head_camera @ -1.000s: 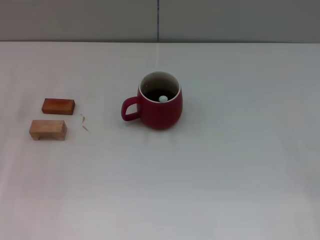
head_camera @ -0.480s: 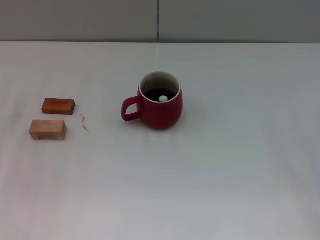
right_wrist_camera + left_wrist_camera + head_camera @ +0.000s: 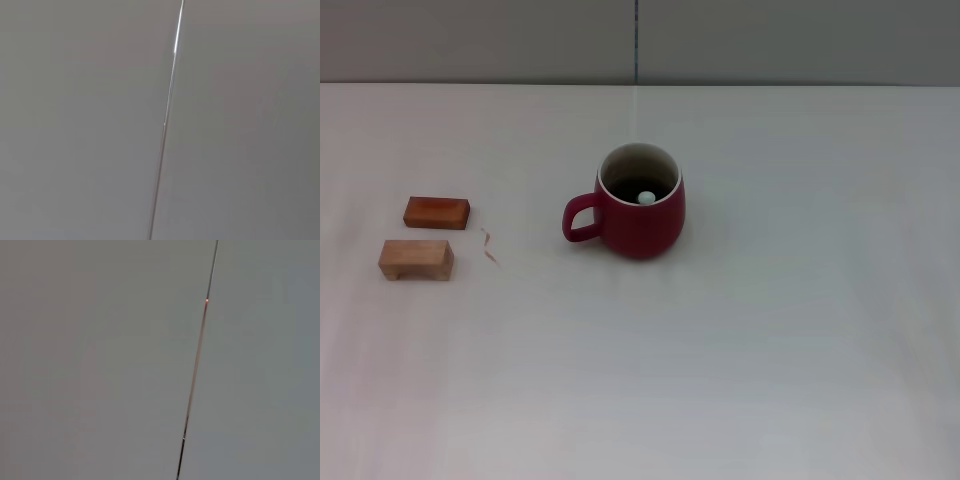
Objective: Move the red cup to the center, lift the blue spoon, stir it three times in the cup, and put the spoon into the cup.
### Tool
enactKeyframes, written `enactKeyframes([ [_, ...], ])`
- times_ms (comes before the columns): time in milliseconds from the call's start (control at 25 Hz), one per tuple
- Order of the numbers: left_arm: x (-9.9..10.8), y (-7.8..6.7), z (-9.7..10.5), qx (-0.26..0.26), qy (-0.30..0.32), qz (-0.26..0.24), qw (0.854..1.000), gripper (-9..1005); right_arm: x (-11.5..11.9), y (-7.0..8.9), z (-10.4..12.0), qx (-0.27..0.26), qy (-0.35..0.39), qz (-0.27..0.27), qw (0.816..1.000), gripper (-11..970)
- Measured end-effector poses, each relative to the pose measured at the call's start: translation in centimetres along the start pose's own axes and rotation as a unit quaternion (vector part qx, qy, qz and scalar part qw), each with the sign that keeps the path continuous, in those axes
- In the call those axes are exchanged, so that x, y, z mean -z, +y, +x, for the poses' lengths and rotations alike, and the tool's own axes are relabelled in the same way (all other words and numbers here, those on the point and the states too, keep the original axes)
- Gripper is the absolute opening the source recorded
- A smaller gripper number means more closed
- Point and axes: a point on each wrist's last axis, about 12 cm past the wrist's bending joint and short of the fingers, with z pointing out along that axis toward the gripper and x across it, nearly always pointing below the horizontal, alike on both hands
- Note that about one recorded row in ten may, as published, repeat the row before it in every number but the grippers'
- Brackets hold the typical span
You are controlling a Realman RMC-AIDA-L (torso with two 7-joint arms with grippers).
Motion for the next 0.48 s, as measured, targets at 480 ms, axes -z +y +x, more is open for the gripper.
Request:
enactKeyframes([
  [480,-0.26,-0.18,-0.07,0.0,-0.002,0.003,1.0,847,-0.02,0.08,0.07,-0.003,0.003,0.0,1.0,797],
])
